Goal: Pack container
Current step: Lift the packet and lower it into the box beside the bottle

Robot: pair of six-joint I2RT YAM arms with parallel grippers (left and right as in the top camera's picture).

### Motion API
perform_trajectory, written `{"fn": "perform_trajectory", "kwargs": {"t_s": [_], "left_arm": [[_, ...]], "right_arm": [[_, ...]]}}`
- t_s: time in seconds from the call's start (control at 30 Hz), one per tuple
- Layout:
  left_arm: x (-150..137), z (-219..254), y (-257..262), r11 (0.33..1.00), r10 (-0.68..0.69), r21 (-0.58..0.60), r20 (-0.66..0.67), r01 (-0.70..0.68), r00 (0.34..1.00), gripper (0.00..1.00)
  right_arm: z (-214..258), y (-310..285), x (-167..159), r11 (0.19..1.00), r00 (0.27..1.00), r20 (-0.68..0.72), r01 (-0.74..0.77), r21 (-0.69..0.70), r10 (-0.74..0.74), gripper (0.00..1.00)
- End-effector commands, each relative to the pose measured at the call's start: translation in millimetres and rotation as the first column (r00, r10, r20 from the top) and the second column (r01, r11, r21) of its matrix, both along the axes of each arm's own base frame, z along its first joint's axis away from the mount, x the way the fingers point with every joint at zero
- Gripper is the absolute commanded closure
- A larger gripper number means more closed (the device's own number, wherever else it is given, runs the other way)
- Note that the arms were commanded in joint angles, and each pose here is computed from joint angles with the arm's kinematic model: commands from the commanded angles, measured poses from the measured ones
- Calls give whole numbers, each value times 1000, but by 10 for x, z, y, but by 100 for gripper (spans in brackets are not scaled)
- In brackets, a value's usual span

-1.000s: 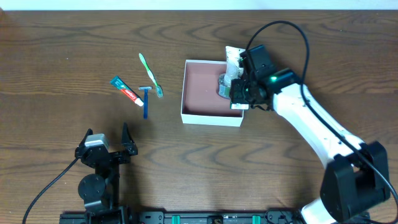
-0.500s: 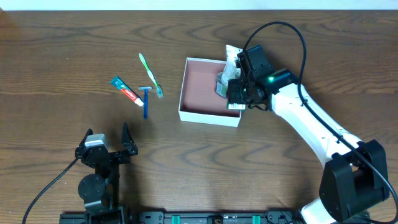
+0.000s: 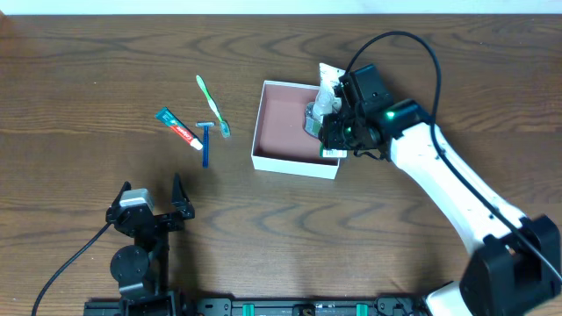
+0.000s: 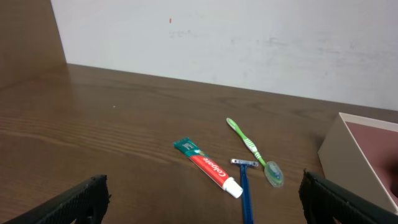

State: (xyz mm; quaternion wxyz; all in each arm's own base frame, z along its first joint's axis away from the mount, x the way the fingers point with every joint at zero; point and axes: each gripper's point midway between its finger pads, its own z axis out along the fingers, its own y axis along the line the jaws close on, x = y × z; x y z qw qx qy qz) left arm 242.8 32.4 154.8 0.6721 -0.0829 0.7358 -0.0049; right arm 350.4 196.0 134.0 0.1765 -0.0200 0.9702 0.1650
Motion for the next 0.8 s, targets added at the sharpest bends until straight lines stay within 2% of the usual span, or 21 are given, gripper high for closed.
{"fn": "perform_trajectory", "kwargs": {"t_s": [0.0,0.1,0.2,0.27,0.37,0.6,0.77], "left_arm": [[-8,-153,-6,1000,-7,7,-48,7,999,2],[-8,-153,-6,1000,-7,7,-48,7,999,2],[-8,-153,-6,1000,-7,7,-48,7,999,2],[-8,-153,-6,1000,-7,7,-48,7,999,2],[-8,-153,-6,1000,-7,7,-48,7,999,2],[-8,-153,-6,1000,-7,7,-48,7,999,2],[-8,-153,-6,1000,-7,7,-48,7,999,2]], "right_arm": [[304,181,-30,996,992,95,-88,31,84,64],[329,335,-68,969,955,165,-245,-28,247,68],[332,458,-132,869,837,234,-467,-165,494,66],[325,458,-130,806,770,248,-532,-259,588,65],[342,413,-52,773,734,264,-540,-333,626,65],[309,389,100,744,695,285,-552,-376,660,66],[121,454,67,667,629,242,-634,-391,739,62]]}}
